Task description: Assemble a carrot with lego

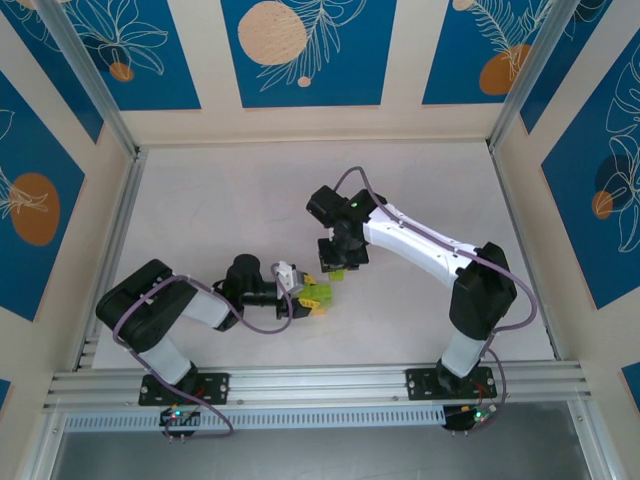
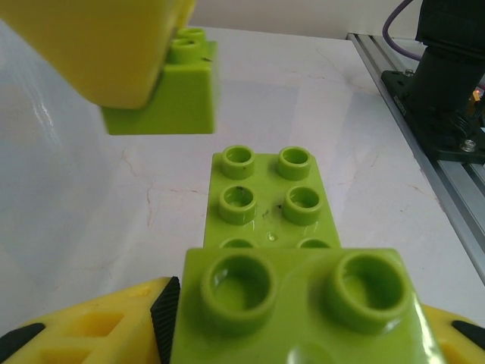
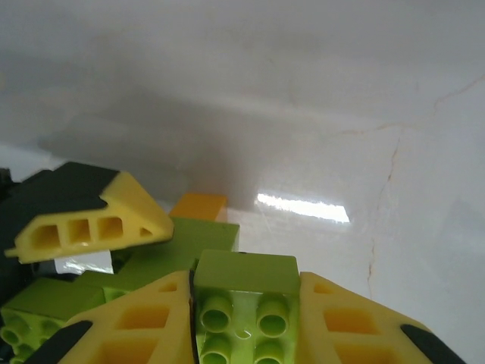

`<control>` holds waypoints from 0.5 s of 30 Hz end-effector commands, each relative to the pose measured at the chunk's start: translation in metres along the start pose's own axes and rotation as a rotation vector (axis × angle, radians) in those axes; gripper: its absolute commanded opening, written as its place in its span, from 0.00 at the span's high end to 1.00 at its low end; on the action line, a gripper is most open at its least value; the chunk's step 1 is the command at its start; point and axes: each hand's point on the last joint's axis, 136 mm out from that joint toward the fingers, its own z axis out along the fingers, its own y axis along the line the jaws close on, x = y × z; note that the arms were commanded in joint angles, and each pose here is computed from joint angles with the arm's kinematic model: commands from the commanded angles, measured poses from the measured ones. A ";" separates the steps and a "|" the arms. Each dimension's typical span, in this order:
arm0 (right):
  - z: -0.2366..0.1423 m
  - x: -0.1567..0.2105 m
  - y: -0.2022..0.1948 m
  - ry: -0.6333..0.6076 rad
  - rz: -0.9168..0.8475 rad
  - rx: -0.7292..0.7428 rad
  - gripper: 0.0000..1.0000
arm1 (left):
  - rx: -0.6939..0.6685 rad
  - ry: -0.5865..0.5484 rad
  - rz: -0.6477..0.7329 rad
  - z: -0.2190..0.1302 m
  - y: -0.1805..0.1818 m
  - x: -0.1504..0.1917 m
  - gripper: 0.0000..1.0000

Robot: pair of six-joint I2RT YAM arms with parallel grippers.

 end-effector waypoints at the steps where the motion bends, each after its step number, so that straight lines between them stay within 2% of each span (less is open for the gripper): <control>1: -0.008 0.019 -0.006 0.032 0.024 0.021 0.71 | 0.026 -0.006 0.037 0.004 -0.002 -0.003 0.50; 15: -0.021 0.038 0.010 0.039 -0.005 -0.007 0.72 | 0.028 0.002 0.035 0.005 -0.002 -0.001 0.50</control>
